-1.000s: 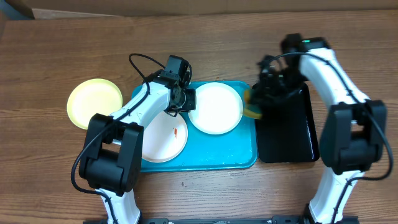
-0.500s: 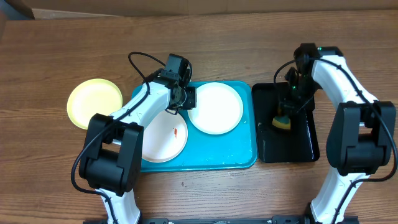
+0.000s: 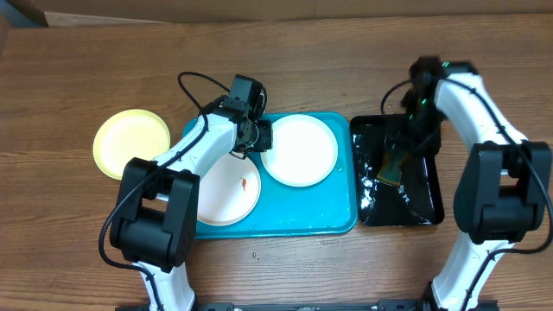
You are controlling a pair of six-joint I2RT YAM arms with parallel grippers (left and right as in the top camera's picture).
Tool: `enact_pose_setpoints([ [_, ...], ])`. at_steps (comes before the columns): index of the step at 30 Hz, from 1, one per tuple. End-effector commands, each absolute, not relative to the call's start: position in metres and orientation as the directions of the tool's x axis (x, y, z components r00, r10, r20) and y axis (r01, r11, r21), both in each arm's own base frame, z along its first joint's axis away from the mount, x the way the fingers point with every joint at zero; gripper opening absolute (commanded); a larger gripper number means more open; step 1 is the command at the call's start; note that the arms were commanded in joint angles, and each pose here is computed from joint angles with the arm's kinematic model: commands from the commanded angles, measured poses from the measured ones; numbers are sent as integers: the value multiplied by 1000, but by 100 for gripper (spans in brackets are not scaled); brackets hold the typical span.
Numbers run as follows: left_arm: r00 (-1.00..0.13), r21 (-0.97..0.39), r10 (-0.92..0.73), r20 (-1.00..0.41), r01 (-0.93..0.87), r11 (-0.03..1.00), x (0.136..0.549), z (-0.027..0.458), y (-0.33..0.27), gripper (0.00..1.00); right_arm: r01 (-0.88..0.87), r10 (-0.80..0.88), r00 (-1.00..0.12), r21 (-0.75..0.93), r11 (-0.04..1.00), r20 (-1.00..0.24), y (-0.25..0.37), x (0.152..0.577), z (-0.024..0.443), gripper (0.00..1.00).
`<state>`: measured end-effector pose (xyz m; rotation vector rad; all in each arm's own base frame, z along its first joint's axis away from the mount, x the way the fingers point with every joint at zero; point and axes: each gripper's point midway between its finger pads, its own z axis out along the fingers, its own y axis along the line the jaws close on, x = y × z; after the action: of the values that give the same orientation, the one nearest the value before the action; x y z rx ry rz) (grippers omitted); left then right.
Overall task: Clean dirty plates on tray and stack at the side
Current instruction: 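Return the sponge to the black tray with the right gripper, then lift the white plate left and stack it on the yellow plate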
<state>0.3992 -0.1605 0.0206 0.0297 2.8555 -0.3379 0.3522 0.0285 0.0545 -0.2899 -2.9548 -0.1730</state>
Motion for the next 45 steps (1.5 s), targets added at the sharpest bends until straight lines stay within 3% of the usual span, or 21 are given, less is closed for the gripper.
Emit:
enact_pose_setpoints([
  [1, -966, -211, -3, -257, 53, 976, 397, 16, -161, 8, 230, 222, -973, 142, 963, 64, 18, 378, 96, 79],
  [2, -966, -211, -3, -257, 53, 976, 397, 16, -161, 8, 234, 228, -972, 143, 962, 61, 16, 380, 99, 86],
  [3, -966, -211, -3, -257, 53, 976, 397, 16, -161, 9, 237, 231, -971, 143, 961, 60, 15, 380, 100, 100],
  [5, -966, -211, -3, -257, 53, 976, 397, 16, -161, 24, 242, 235, -970, 142, 960, 64, 13, 379, 100, 100],
  [8, -967, -210, -3, -256, 53, 976, 397, 15, -161, 27, 244, 235, -969, 139, 960, 76, 13, 376, 100, 100],
  [16, -967, -174, 6, -253, 52, 983, 390, 5, -156, 23, 240, 235, -971, 145, 960, 48, 13, 383, 100, 100],
  [20, -965, -176, 7, -260, 55, 983, 391, 4, -158, 5, 230, 235, -972, 158, 960, -15, 12, 398, 100, 100],
  [21, -964, -178, 7, -265, 56, 982, 392, 6, -158, 4, 227, 235, -972, 161, 961, -31, 12, 402, 100, 100],
  [29, -955, -220, -26, -297, 42, 974, 415, 74, -157, 4, 204, 235, -959, 185, 961, -160, 11, 434, 104, 100],
  [36, -922, -204, -200, -330, -137, 969, 425, 152, -81, 4, 192, 234, -946, 196, 962, -222, 10, 450, 108, 100],
  [41, -872, -77, -399, -282, -394, 916, 400, 156, 18, 4, 190, 234, -944, 197, 962, -231, 10, 452, 108, 100],
  [45, -786, 8, -574, -231, -591, 807, 371, 143, 85, 4, 189, 234, -943, 198, 962, -237, 10, 454, 109, 100],
])
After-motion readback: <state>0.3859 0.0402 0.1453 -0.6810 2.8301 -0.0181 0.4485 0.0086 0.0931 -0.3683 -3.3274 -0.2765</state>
